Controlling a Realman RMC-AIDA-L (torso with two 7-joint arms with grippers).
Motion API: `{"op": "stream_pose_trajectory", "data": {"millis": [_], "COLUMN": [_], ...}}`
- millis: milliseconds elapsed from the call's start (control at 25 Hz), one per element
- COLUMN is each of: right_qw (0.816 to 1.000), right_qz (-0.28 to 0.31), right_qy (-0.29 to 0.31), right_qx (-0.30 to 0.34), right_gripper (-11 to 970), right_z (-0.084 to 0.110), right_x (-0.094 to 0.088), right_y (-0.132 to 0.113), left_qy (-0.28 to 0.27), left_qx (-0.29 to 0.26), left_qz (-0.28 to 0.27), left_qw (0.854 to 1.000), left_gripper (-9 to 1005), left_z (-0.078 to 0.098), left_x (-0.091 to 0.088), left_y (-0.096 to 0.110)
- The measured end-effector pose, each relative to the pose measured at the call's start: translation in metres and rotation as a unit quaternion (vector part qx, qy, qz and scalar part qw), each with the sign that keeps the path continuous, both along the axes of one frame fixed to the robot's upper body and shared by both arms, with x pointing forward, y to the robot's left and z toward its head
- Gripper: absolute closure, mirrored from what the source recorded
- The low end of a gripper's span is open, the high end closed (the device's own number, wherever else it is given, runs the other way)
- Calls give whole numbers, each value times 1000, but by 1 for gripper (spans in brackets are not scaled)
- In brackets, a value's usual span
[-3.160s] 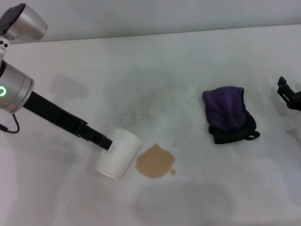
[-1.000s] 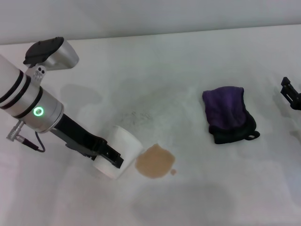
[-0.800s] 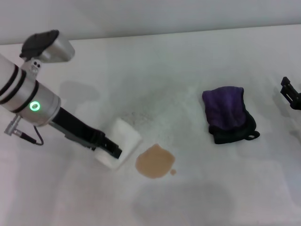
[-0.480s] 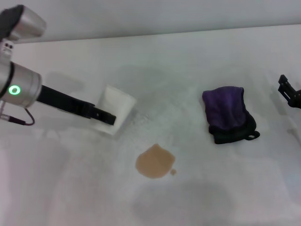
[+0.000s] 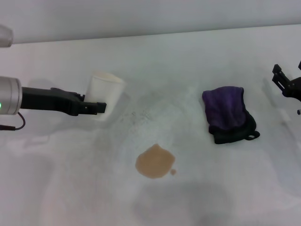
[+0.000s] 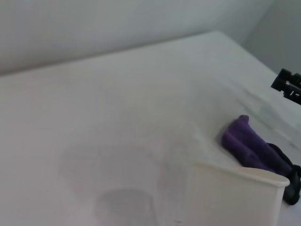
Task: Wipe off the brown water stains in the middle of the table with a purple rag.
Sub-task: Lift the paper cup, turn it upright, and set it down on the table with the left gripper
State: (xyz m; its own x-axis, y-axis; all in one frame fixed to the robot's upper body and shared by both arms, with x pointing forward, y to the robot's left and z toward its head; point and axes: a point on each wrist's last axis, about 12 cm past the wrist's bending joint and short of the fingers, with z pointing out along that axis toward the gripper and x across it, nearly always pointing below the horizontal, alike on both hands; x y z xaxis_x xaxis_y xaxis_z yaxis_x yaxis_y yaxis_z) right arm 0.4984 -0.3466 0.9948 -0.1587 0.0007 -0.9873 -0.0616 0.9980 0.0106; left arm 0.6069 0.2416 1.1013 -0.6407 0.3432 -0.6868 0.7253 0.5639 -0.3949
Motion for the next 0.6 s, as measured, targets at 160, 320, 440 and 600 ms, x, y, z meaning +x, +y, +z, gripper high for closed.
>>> {"op": "stream_pose_trajectory", "data": {"millis": [160,320,440,600], "right_qw": [1000,1000,1000,1000], "right_qz": [2,4,5,4], "right_qy": [-3,-4,-4,-1], "right_qx": [-4,-8,-8,-9], "right_gripper": [191,191,191,191], "right_z": [2,3,3,3], "right_x": [4,6,7,7], "right_y": [0,0,0,0], "left_qy": [-74,-154,-203,-260], "left_qx": [-17,-32,-33,-44], "left_qz": [-3,12,29,42], "left_qw": [997,987,978,964], "left_gripper": [395,394,392,392], "left_z": [-10,-21,-29,-37], "left_x": [-12,-29,-40,-57], "left_y": [17,38,51,61]}}
